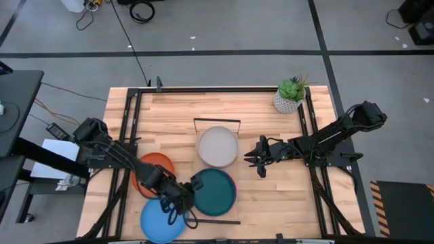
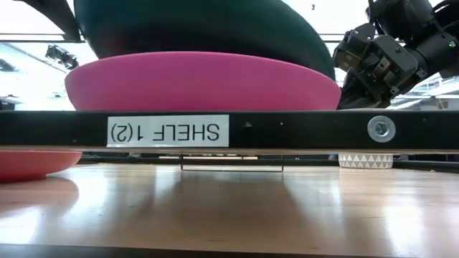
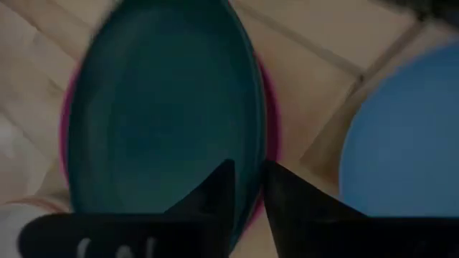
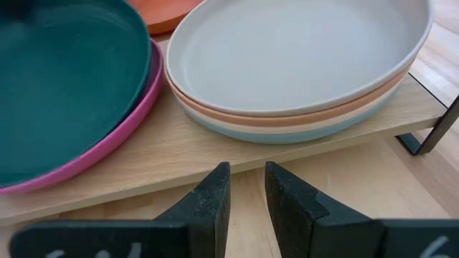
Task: Place and stack plates onto a shelf
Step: Stack the dark blue plate on top of the pink plate on the shelf, then stack the orange plate on top of the dark blue plate on the shelf
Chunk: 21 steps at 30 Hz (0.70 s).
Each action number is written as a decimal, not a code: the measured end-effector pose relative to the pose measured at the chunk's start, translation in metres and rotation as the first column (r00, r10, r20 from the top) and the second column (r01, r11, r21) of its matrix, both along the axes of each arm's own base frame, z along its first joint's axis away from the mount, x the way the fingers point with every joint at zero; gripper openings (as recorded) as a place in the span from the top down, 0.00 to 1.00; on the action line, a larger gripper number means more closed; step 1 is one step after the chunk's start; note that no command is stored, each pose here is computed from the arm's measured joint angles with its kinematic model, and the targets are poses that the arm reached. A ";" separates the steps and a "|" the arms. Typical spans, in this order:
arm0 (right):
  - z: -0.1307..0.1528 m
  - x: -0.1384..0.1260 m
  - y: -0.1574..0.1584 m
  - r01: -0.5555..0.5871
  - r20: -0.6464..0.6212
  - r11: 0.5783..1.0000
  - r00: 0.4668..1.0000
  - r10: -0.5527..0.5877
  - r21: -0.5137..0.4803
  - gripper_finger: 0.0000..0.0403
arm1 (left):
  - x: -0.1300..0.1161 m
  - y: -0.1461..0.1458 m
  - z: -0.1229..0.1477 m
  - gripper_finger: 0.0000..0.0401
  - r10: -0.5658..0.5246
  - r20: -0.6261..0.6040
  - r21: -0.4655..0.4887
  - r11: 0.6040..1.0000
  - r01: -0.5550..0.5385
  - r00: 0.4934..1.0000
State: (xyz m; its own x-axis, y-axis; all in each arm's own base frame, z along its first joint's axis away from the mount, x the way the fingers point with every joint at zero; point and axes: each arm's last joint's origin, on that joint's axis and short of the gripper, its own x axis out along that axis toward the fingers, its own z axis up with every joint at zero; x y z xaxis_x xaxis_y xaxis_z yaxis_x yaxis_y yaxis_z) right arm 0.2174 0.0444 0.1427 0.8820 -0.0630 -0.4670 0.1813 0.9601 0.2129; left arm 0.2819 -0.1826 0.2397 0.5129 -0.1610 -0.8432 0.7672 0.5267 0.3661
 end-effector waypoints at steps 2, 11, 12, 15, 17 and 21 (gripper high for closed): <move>0.000 0.000 0.000 0.000 0.000 1.000 1.000 0.000 0.000 0.77 | 0.001 -0.004 0.002 0.77 0.013 0.013 -0.053 0.999 -0.012 1.000; 0.000 0.000 0.000 -0.001 0.000 1.000 1.000 0.001 0.000 0.77 | -0.005 -0.003 0.002 0.69 0.107 -0.058 -0.107 0.988 -0.113 0.993; 0.000 0.000 0.000 0.000 0.000 1.000 1.000 0.000 -0.001 0.77 | -0.008 -0.001 0.000 0.69 0.125 -0.097 -0.087 0.987 -0.133 0.987; 0.000 0.000 0.000 -0.001 -0.001 1.000 1.000 0.001 0.000 0.77 | -0.017 0.005 -0.003 0.70 0.199 -0.198 -0.038 0.977 -0.210 0.960; 0.000 0.000 0.000 0.000 -0.001 1.000 1.000 0.000 -0.001 0.77 | -0.022 0.008 -0.005 0.71 0.264 -0.250 -0.022 0.960 -0.278 0.932; -0.001 0.000 0.000 0.000 -0.003 1.000 1.000 0.000 -0.001 0.77 | -0.033 0.013 -0.010 0.73 0.412 -0.339 0.039 0.905 -0.424 0.846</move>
